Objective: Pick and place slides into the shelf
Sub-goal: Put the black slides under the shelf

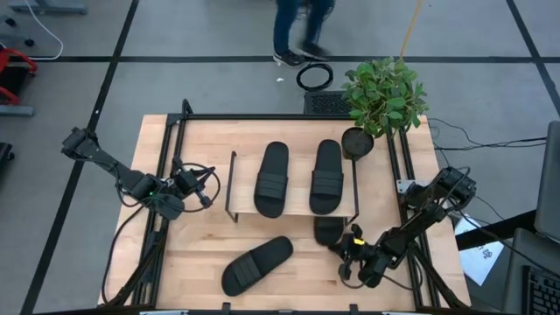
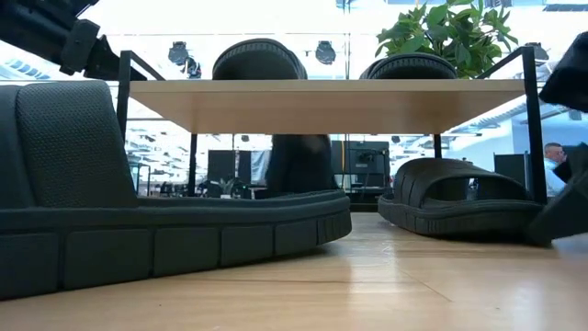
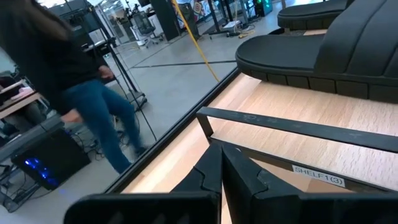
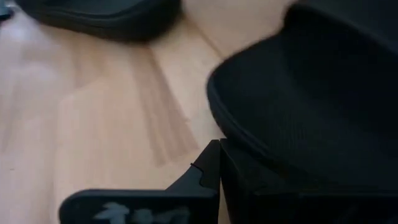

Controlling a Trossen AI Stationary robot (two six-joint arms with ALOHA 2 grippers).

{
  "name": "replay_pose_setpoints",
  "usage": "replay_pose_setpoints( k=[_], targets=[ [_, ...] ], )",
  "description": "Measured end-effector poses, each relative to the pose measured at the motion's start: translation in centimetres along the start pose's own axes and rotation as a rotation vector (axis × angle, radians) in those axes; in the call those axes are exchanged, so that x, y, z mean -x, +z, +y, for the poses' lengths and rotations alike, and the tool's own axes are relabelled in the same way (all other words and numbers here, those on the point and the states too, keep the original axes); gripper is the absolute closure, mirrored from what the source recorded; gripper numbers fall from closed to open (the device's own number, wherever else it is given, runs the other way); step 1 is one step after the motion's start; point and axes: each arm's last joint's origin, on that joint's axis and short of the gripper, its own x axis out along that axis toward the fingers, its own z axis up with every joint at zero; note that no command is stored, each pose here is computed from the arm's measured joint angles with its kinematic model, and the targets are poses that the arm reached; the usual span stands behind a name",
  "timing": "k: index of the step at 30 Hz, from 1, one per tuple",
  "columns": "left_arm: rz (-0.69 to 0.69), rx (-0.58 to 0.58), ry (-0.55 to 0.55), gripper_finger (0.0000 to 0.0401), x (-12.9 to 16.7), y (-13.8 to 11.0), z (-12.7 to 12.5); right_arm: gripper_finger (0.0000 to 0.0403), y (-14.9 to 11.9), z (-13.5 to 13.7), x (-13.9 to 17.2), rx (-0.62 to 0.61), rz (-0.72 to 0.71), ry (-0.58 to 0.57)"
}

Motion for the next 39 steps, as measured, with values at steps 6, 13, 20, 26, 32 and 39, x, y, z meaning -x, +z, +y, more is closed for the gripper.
replay_pose_setpoints(
  k=[6, 13, 20, 26, 32, 39],
  targets=[
    [0.001, 0.002, -0.001, 0.0391, 0.0, 0.0, 0.0, 0.0403, -0.3, -1.2, 0.1, -0.03, -0.023, -0.111],
    [0.009, -0.003, -0.026, 0.0391, 0.0, 0.0, -0.1, 0.0403, 0.1, 0.0, 0.2, 0.084, 0.048, 0.019],
    [0.029, -0.027, -0.075, 0.0391, 0.0, -0.2, -0.2, 0.0403, 2.1, 1.0, 2.3, 0.213, 0.054, 0.165],
    [0.035, -0.118, -0.165, 0.0391, 0.9, -0.7, -0.6, 0.0403, 5.3, 2.5, 7.2, 0.401, -0.077, 0.42],
    [0.013, -0.164, -0.36, 0.0391, 2.8, -1.0, -1.7, 0.0403, 7.7, 2.2, 12.9, 0.622, -0.336, 0.49],
    [-0.016, -0.192, -0.579, 0.0391, 5.2, -1.7, -5.0, 0.0403, 8.8, 0.1, 16.7, 0.891, -0.529, 0.491]
  ],
)
